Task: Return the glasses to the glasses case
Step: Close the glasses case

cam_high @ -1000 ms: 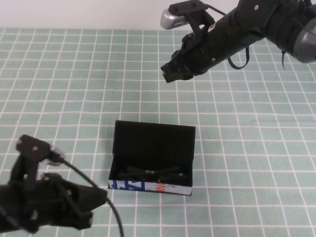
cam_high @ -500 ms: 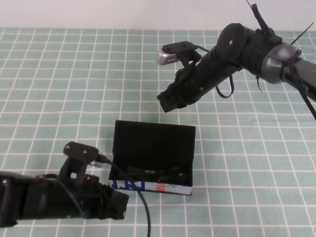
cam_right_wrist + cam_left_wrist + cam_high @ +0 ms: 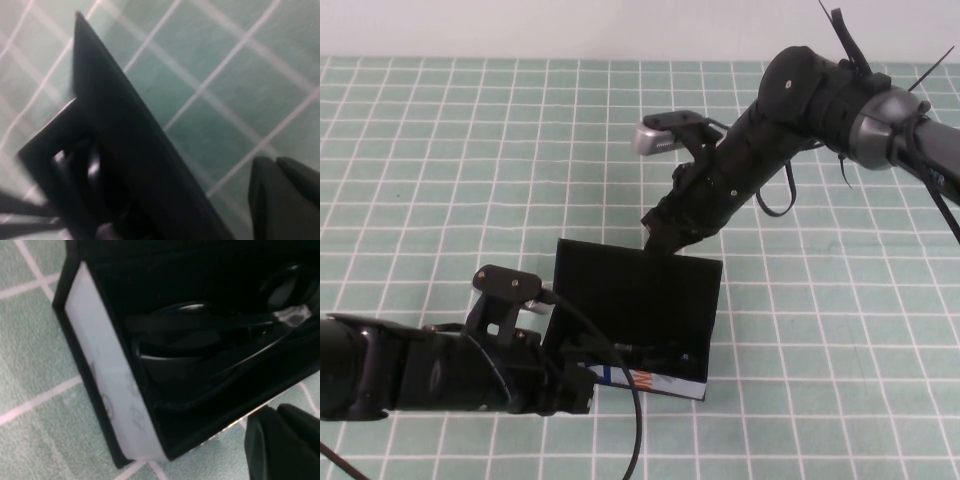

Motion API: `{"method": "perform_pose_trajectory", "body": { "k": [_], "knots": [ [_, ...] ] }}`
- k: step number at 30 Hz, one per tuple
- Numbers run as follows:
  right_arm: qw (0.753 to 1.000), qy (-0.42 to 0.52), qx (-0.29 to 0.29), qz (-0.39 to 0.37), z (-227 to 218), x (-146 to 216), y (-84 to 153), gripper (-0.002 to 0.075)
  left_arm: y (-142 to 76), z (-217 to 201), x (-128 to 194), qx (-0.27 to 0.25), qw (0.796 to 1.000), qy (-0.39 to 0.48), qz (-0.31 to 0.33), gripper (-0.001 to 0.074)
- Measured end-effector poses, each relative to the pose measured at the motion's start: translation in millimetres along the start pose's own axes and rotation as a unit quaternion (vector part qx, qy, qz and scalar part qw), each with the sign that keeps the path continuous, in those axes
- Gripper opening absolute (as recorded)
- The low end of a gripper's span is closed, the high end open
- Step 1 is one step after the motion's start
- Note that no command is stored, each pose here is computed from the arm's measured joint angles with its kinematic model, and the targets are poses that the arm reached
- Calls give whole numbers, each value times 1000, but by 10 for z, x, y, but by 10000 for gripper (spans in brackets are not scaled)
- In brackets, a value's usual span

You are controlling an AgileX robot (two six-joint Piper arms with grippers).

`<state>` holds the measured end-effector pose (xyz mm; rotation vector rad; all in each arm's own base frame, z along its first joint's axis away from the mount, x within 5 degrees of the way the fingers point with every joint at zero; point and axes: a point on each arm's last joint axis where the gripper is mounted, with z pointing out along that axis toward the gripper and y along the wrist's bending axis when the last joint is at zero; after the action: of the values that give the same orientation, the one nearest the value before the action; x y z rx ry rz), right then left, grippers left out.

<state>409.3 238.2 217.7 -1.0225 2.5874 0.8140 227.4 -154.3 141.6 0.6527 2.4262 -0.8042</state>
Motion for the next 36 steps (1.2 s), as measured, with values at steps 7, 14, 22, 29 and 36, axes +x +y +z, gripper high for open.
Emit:
{"method": "perform_pose_trajectory", "body": {
  "k": [7,14,22,29,36],
  "knots": [
    [996,-5,-88,-2,-9,-10,168,-11,5,13,2,1,1000,2,-1,-2],
    [993,38,-107,-17,254,101,447,-11,5,13,0,1,1000,2,0,-2],
    [988,92,-116,-50,527,347,678,-11,-1,19,0,3,1000,3,12,-2],
    [988,85,-83,-99,303,261,776,-11,-119,-71,-51,43,998,-13,46,-2],
    [983,-37,0,-180,-780,24,1181,-11,-500,-701,-302,65,979,-119,150,-2]
  ]
}}
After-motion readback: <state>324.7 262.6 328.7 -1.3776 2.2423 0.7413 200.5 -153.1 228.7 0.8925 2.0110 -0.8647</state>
